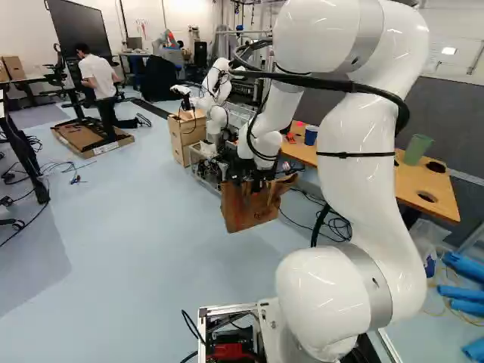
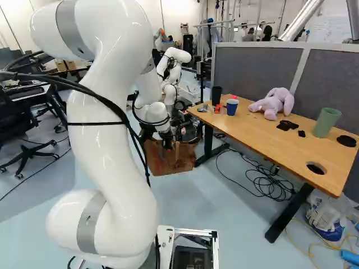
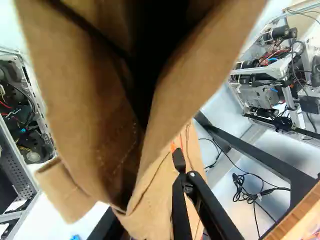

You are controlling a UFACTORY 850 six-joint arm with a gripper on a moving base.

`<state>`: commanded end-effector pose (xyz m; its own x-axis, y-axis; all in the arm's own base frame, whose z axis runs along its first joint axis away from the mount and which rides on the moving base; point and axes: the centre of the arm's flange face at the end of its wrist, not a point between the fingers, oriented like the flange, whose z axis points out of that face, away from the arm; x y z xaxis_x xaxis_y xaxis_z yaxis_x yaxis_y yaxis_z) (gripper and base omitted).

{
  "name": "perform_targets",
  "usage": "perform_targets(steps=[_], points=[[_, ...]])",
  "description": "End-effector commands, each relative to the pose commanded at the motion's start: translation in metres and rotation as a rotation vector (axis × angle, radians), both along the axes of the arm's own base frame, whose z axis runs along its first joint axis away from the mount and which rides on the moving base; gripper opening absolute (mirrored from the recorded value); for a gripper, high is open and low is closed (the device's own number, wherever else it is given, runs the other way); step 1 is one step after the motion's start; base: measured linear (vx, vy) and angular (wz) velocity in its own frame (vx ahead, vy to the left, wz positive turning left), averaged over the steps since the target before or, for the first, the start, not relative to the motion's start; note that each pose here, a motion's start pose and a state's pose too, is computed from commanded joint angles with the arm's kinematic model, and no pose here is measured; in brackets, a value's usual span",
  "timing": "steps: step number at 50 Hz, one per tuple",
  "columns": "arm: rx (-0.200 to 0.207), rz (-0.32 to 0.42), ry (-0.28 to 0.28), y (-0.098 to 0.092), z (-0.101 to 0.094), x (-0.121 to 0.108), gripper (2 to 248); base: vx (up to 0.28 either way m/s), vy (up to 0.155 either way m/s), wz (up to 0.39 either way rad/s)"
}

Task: Pick up the bag on the ground and place it on the table

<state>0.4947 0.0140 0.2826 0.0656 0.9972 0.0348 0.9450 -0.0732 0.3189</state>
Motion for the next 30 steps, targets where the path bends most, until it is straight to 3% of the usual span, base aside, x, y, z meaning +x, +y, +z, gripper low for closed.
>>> perform_targets(steps=[30], points=[[0.008, 0.002, 0.018, 0.000, 0.038, 0.009, 18, 0.000, 0.000, 0.000]])
